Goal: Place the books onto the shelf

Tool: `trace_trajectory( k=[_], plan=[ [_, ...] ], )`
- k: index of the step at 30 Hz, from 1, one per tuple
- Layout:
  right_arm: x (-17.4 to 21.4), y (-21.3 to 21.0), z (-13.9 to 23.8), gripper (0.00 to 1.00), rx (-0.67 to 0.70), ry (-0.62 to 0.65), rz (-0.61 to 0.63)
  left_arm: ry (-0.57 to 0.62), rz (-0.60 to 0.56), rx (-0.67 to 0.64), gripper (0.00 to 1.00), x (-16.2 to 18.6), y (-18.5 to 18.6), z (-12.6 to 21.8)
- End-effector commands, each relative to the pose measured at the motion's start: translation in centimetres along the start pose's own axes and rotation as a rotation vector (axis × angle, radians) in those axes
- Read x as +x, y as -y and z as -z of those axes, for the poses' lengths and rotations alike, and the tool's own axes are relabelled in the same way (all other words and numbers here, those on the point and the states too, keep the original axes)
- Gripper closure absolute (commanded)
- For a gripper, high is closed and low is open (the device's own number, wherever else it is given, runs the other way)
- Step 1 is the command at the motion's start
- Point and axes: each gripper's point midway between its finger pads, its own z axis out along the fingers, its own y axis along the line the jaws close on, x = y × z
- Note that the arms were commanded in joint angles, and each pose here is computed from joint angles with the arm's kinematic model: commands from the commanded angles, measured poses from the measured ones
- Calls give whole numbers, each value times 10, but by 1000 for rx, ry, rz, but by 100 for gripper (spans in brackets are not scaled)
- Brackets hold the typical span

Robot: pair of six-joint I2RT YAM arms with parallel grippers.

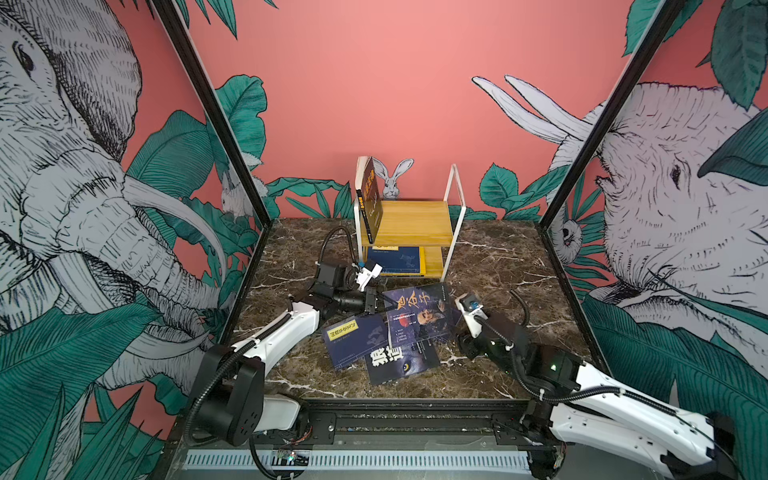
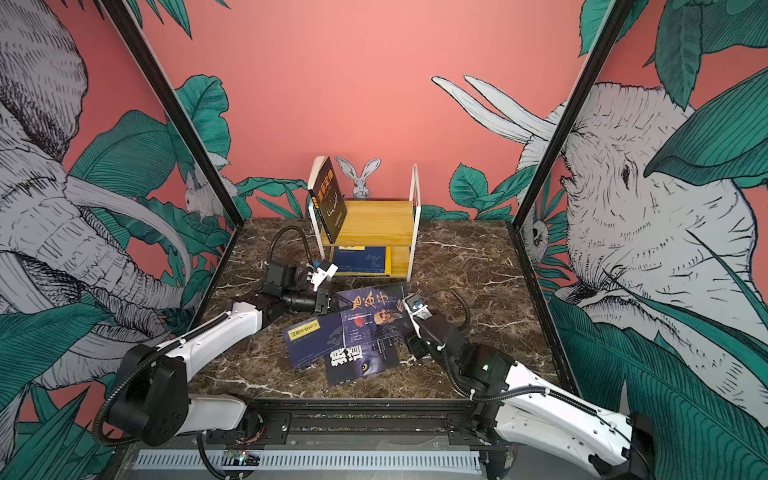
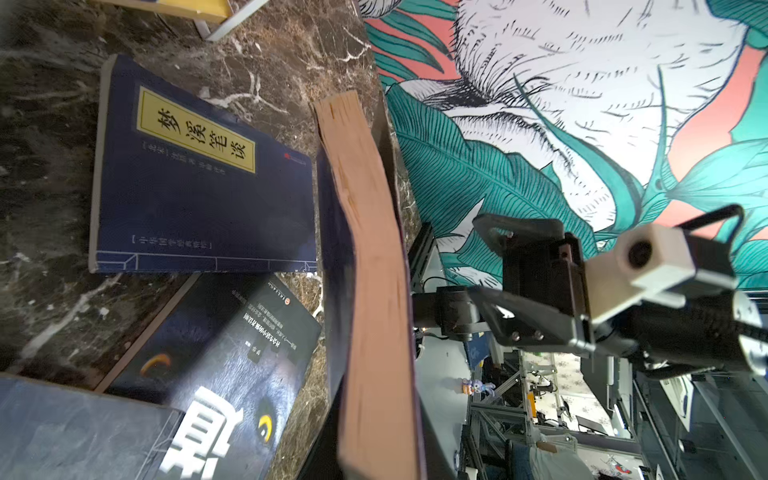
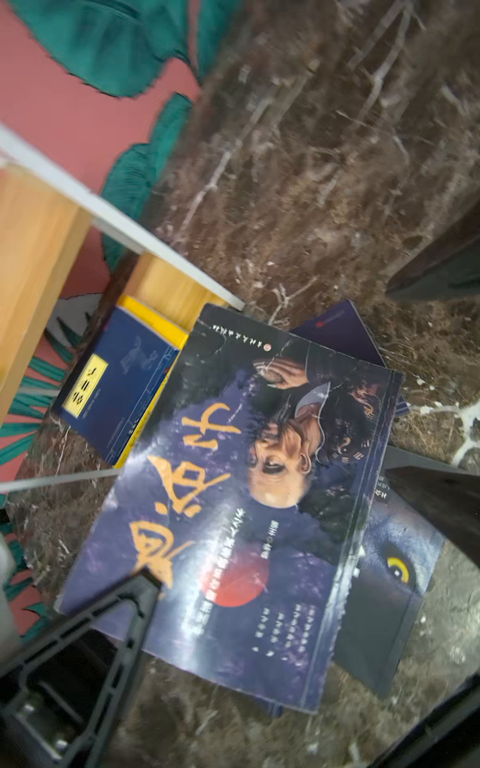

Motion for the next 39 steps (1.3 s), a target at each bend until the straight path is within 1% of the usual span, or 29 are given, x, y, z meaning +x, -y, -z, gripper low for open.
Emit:
trace_trajectory(
  k=[1, 3, 6, 8, 12, 16, 17, 18, 19, 20, 22, 24, 27, 31, 32, 34, 35, 39],
  plan=[
    [-28, -5, 2, 29, 151, 108, 311, 15, -87, 126, 100, -8, 42, 17],
    [-36, -15, 3, 26, 182, 145, 406, 22, -80, 138, 100, -11, 47, 22],
    [-43, -33, 6, 25, 199, 206, 542, 33, -54, 153, 100, -16, 52, 30],
    [-44, -44, 6, 25, 241, 244, 648, 33, -43, 160, 100, -16, 54, 32],
    [-52, -58, 6, 25, 358, 289, 767, 8, -10, 189, 100, -16, 61, 33],
    [-48, -71, -5, 24, 476, 314, 920, -7, -2, 205, 100, -16, 65, 33],
    [-48, -72, -7, 24, 508, 315, 948, -10, -4, 210, 100, -17, 67, 33],
    [-51, -71, -7, 24, 554, 324, 948, -16, -2, 215, 100, -16, 69, 34],
    [-49, -73, -10, 24, 585, 307, 966, -22, -2, 223, 100, -16, 70, 34],
    [-45, -77, -17, 26, 593, 275, 1014, -28, -4, 230, 100, -15, 72, 35],
    [-32, -86, -30, 27, 574, 259, 1081, -31, -8, 233, 100, -13, 71, 35],
    [-25, -90, -41, 32, 584, 216, 1129, -35, -14, 233, 100, -11, 70, 34],
    [-25, -92, -44, 38, 591, 200, 1148, -47, -21, 235, 100, -7, 70, 35],
    [-26, -78, -46, 41, 623, 164, 1147, -45, -24, 229, 100, -6, 66, 33],
    [-29, -74, -44, 43, 632, 162, 1140, -47, -20, 229, 100, -7, 66, 34],
    [-32, -72, -42, 45, 631, 176, 1130, -53, -22, 230, 100, -5, 66, 33],
    [-39, -65, -35, 46, 637, 195, 1102, -52, -28, 226, 100, -5, 64, 33],
    [-47, -54, -36, 50, 662, 189, 1106, -52, -25, 213, 100, -3, 55, 29]
  ],
)
